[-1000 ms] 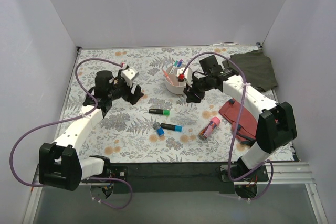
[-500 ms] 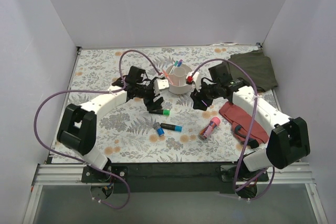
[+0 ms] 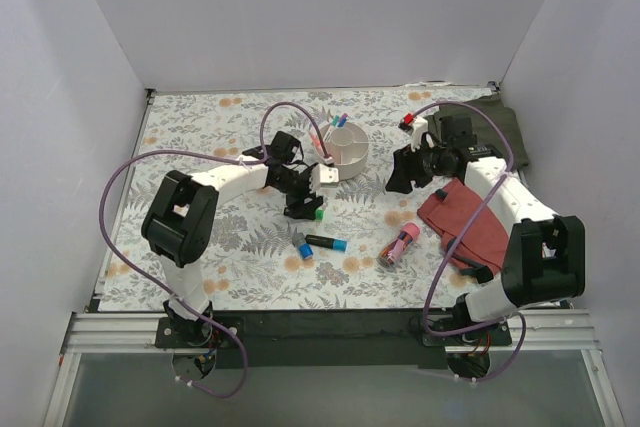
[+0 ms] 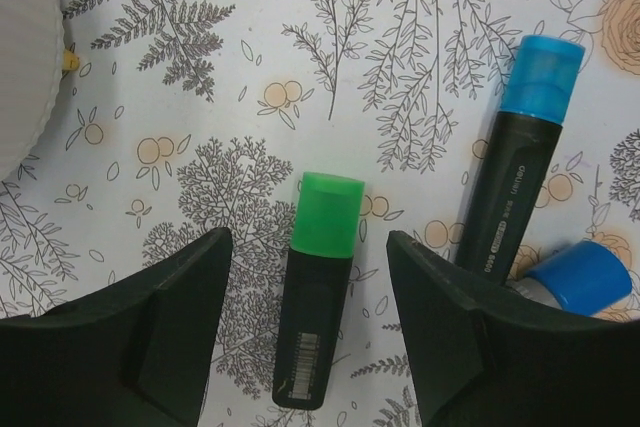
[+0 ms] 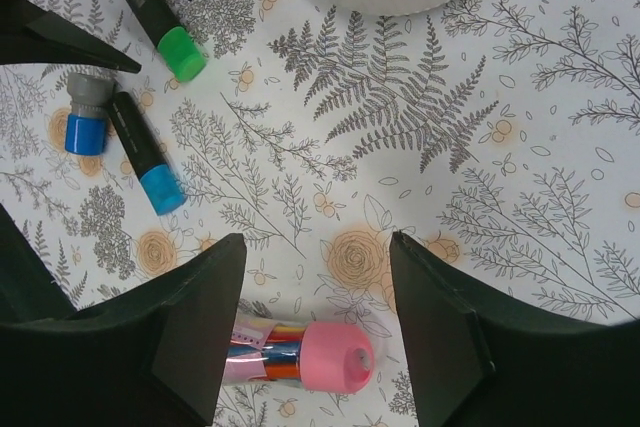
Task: Sort the stationery into containers
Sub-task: Pick up the pen from the center of the board.
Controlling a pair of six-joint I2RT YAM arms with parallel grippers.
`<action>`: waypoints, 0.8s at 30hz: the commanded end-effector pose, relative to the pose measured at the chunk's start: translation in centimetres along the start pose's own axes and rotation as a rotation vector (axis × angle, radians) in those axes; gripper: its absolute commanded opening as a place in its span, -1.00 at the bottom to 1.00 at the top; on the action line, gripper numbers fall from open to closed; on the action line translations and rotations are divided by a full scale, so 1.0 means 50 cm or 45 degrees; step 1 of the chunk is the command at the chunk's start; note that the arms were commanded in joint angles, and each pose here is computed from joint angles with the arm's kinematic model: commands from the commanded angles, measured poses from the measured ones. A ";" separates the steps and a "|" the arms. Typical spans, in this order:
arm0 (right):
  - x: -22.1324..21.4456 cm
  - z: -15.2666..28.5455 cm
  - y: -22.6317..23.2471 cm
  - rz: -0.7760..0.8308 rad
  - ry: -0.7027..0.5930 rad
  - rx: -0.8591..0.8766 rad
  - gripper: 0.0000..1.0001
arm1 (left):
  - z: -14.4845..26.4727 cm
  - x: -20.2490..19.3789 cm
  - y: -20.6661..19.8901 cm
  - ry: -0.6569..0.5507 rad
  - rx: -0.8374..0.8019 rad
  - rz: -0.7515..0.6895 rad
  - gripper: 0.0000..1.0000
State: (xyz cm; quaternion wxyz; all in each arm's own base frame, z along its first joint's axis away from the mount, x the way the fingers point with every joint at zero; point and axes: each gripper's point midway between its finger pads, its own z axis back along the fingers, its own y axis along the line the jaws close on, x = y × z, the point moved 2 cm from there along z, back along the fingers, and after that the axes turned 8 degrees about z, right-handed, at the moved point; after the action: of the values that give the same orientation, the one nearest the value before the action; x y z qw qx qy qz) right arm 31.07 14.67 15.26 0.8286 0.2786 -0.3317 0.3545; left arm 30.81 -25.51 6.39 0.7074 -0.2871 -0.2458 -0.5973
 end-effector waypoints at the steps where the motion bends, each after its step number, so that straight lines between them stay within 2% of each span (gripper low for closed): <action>1: 0.032 -0.001 -0.011 0.008 -0.056 0.015 0.37 | -0.012 0.022 0.014 -0.003 -0.006 -0.055 0.25; 5: 0.032 -0.002 -0.021 0.001 -0.044 0.037 0.35 | -0.033 0.010 0.009 0.026 -0.026 -0.053 0.13; 8: 0.027 -0.002 -0.035 -0.011 -0.038 0.030 0.33 | -0.043 0.003 -0.001 0.041 -0.044 -0.049 -0.04; 11: 0.023 0.000 -0.043 -0.029 -0.042 0.033 0.31 | -0.052 -0.004 -0.011 0.061 -0.057 -0.062 -0.30; 12: 0.022 0.001 -0.043 -0.031 -0.044 0.031 0.31 | -0.054 -0.006 -0.014 0.066 -0.060 -0.060 -0.51; 16: 0.019 0.009 -0.041 -0.025 -0.047 0.014 0.29 | -0.043 0.009 -0.029 0.053 -0.087 -0.027 -1.00; 20: 0.017 0.028 -0.038 -0.007 -0.052 -0.035 0.29 | 0.029 0.123 -0.037 -0.107 -0.058 -0.088 -1.00; 24: -0.002 0.036 -0.039 -0.019 -0.041 -0.066 0.29 | 0.141 0.335 -0.013 -0.421 0.047 -0.229 -1.00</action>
State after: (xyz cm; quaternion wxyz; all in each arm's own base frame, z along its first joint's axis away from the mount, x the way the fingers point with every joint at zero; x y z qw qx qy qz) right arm 32.60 12.96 14.96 0.8359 0.2784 -0.3356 0.3332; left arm 30.35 -28.46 8.04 0.7004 -0.3084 -0.2268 -0.6024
